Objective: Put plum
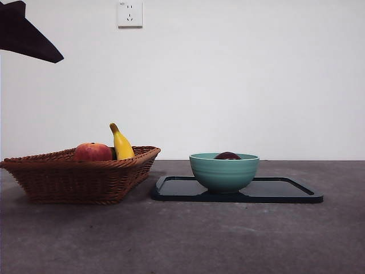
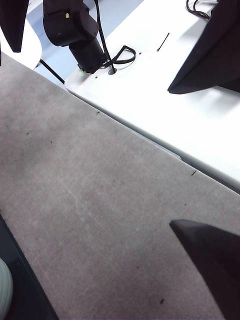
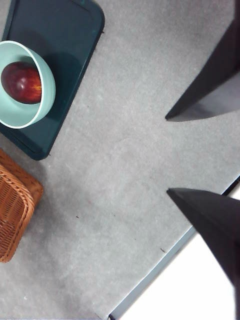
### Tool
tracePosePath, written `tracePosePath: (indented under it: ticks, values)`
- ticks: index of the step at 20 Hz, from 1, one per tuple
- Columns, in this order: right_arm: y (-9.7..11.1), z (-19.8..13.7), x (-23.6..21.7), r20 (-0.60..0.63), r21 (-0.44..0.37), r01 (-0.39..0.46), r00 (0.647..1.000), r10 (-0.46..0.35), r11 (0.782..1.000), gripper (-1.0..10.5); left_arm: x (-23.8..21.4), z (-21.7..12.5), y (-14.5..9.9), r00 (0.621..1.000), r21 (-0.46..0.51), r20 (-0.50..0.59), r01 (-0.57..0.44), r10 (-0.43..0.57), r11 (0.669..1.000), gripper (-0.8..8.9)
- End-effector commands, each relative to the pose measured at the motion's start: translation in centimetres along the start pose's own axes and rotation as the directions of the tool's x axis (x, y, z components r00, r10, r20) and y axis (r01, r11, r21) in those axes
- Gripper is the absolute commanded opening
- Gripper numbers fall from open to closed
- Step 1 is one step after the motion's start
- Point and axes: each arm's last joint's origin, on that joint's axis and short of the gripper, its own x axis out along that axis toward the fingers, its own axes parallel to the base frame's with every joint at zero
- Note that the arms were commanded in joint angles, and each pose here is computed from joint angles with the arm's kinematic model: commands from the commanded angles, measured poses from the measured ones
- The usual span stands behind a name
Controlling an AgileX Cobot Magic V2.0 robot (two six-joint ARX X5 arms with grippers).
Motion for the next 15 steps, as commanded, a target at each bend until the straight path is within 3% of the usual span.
tracePosePath:
  ticks: [1,9,12,15]
  values:
    - [0.1,0.2,0.0,0.006,0.007,-0.012,1.000,0.012,1.000,2.1,-0.1,0.3,-0.1,1.000,0.023,0.009,0.007,-0.007,1.000,4.04]
    - [0.1,0.2,0.0,0.006,0.011,-0.011,1.000,0.011,1.000,2.1,-0.1,0.5,-0.1,1.000,0.026,0.026,0.004,-0.005,1.000,4.02]
    - [0.1,0.2,0.0,0.006,0.012,-0.011,1.000,0.011,1.000,2.1,-0.1,1.8,0.0,0.992,0.000,0.127,-0.011,0.011,1.000,4.03]
    - [0.1,0.2,0.0,0.006,0.020,-0.011,1.000,0.011,1.000,2.1,0.0,3.3,-0.3,0.965,-0.006,0.246,-0.089,0.088,0.996,4.06]
